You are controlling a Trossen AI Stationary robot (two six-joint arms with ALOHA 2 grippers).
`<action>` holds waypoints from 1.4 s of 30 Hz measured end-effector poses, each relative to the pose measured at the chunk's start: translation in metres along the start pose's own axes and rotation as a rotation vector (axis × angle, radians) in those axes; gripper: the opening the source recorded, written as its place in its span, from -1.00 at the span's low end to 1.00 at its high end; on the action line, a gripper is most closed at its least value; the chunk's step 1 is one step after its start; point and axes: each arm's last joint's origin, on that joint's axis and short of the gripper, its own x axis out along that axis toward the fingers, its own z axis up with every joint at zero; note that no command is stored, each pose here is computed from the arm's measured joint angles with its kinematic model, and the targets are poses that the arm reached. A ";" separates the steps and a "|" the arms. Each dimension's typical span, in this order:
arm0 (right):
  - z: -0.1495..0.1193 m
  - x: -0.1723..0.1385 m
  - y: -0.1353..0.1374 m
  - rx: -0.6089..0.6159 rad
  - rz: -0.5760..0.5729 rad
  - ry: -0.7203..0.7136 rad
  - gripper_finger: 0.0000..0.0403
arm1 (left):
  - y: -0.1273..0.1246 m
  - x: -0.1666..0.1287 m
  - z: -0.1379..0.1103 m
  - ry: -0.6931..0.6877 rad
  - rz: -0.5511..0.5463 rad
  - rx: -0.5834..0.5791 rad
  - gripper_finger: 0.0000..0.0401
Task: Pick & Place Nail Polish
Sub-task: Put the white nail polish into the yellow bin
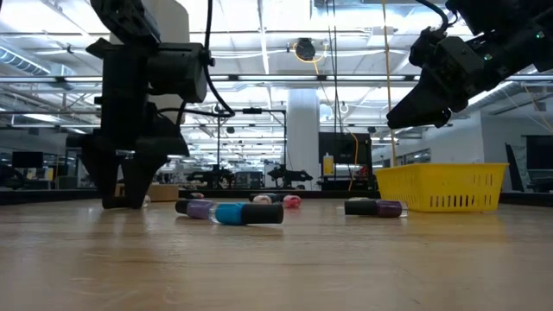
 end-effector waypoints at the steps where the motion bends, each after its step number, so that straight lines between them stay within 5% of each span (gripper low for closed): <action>1: 0.000 0.000 0.000 0.000 0.000 0.000 -0.21 | 0.001 0.001 0.000 0.009 -0.004 -0.003 0.36; 14: 0.000 0.000 0.000 0.000 0.000 0.000 -0.21 | -0.001 0.000 -0.001 0.082 -0.039 0.007 0.31; 34: 0.000 0.000 0.000 -0.001 -0.001 0.003 -0.21 | 0.000 0.001 0.002 0.087 -0.045 0.019 -0.63; 42: -0.001 0.000 0.000 -0.002 -0.003 0.007 -0.21 | 0.001 0.002 0.001 0.080 -0.037 0.052 -0.79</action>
